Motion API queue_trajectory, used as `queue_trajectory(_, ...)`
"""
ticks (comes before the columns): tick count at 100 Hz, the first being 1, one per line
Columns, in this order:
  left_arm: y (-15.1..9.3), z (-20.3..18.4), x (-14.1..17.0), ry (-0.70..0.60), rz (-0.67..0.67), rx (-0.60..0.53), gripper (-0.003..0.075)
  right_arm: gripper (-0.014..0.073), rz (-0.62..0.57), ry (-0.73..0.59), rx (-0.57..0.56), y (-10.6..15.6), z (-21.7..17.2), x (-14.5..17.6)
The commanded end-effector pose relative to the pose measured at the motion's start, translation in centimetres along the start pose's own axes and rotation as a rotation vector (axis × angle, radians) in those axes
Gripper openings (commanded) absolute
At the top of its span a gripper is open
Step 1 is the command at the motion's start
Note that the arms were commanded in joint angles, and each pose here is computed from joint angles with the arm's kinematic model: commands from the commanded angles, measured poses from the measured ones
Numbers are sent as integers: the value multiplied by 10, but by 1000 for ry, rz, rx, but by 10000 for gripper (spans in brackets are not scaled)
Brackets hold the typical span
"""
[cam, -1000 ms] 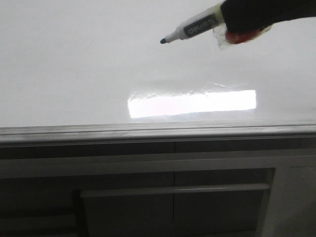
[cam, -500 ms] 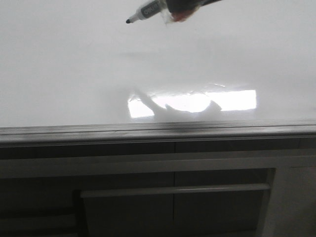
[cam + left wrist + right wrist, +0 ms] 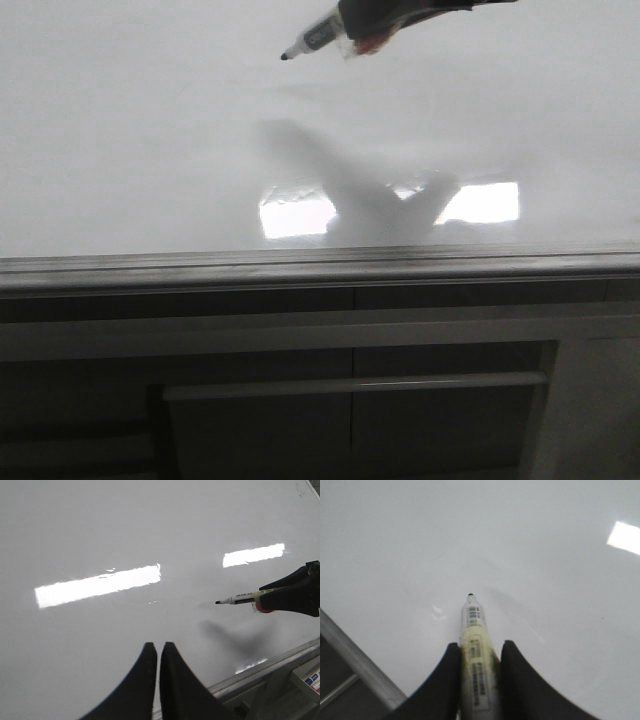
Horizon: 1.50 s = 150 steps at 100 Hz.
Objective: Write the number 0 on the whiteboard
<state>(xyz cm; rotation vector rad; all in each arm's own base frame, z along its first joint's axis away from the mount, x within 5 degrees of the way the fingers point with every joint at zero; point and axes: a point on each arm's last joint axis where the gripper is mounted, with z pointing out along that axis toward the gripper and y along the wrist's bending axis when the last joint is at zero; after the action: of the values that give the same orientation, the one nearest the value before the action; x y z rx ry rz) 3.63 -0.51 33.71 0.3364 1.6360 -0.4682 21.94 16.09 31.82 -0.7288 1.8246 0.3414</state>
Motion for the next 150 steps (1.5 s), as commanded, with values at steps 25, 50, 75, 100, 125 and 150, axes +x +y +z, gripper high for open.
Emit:
queue_trajectory(25,-4,-1,-13,-83,-3,33,-20,-55,8,-125,47,-9,2,-18)
queue_trajectory(50,-4,-1,-14,-94,-7,41,-20,-55,8,-92,43,-9,14,-11)
queue_trajectory(75,-4,-1,-14,-94,-7,41,-20,-55,9,-71,40,-8,20,-7)
queue_trajectory(100,-4,-1,-14,-94,-7,42,-20,-55,10,2,24,-7,27,-3)
queue_trajectory(125,-4,-1,-14,-94,-7,42,-20,-59,9,57,10,-6,31,1)
queue_trajectory(150,-4,-1,-14,-94,-7,42,-20,-59,10,151,-11,-4,30,9)
